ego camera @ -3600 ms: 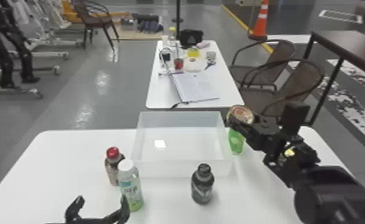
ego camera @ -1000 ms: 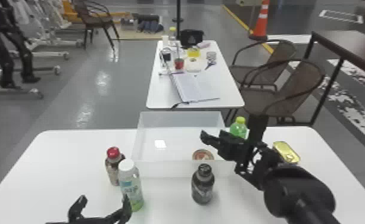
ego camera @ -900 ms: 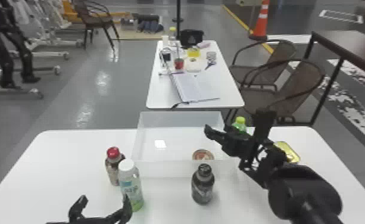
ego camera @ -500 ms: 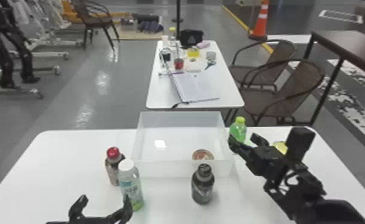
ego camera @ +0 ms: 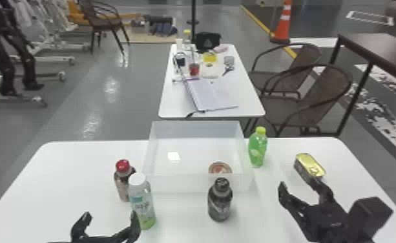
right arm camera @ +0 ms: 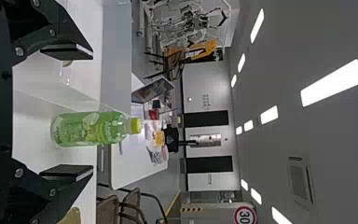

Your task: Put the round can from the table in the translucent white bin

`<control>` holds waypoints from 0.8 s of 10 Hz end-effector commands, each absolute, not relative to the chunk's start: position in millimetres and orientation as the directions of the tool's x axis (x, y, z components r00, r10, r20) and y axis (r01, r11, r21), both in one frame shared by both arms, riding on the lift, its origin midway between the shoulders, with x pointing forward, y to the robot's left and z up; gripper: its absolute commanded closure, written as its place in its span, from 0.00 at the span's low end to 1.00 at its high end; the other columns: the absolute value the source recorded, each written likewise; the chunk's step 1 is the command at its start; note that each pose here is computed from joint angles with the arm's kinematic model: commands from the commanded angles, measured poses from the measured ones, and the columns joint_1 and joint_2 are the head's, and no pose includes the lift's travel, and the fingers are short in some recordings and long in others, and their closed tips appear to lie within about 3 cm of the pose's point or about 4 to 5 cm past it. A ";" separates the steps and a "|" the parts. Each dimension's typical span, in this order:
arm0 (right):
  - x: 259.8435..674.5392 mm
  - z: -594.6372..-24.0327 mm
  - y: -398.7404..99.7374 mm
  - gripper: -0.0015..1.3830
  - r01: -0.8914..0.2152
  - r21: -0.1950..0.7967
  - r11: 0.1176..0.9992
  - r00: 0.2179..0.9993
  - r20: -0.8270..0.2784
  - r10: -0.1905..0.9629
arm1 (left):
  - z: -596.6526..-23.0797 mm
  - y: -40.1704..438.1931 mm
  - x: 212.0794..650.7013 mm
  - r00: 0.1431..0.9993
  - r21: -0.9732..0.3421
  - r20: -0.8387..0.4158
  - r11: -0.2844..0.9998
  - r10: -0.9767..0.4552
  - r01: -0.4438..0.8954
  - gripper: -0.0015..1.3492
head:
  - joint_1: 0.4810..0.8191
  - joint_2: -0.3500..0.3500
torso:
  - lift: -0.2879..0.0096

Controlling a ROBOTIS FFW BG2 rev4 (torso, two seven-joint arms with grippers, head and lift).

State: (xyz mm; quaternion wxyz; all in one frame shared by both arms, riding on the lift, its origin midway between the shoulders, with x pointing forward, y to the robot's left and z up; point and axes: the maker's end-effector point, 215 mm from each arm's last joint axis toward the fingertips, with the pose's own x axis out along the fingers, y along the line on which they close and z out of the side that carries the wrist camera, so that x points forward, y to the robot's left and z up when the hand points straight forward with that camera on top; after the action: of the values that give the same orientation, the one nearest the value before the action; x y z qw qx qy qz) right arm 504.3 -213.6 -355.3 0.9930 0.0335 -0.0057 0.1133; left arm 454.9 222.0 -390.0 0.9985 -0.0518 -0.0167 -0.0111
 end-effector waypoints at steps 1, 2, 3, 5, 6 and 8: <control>482.2 -367.3 -219.5 0.29 -0.226 0.059 0.972 0.974 -0.001 0.227 | -387.2 224.1 455.7 0.999 -0.084 0.042 0.996 -0.018 0.022 0.07 | 0.20 0.50 | 0.63; 468.7 -375.8 -219.3 0.29 -0.228 0.064 0.971 0.973 -0.015 0.230 | -386.2 225.9 455.2 0.999 -0.074 0.045 0.997 -0.017 0.020 0.07 | 0.20 0.50 | 0.63; 458.0 -382.2 -216.9 0.29 -0.225 0.070 0.972 0.974 -0.026 0.227 | -385.0 227.2 454.5 0.999 -0.066 0.050 0.998 -0.015 0.019 0.07 | 0.20 0.50 | 0.63; 438.9 -385.3 -219.5 0.29 -0.189 0.074 0.979 0.982 -0.014 0.191 | -381.0 230.0 453.0 0.998 -0.042 0.061 0.999 -0.013 0.016 0.07 | 0.20 0.50 | 0.63; 428.7 -387.1 -228.8 0.29 -0.149 0.023 0.989 0.988 -0.030 0.150 | -379.2 230.2 452.4 0.998 -0.035 0.064 0.999 -0.011 0.013 0.07 | 0.20 0.50 | 0.63; 425.2 -378.1 -235.5 0.29 -0.113 -0.050 0.992 0.993 -0.024 0.112 | -374.9 231.6 451.7 0.997 -0.003 0.071 1.000 -0.011 0.011 0.07 | 0.20 0.50 | 0.63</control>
State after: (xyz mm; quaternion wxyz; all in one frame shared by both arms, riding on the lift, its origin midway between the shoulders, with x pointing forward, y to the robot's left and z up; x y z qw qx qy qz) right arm 426.4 -237.5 -381.3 0.9984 -0.0140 0.0122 0.0531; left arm 452.0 231.3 -376.4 0.9994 -0.0070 -0.0341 -0.0059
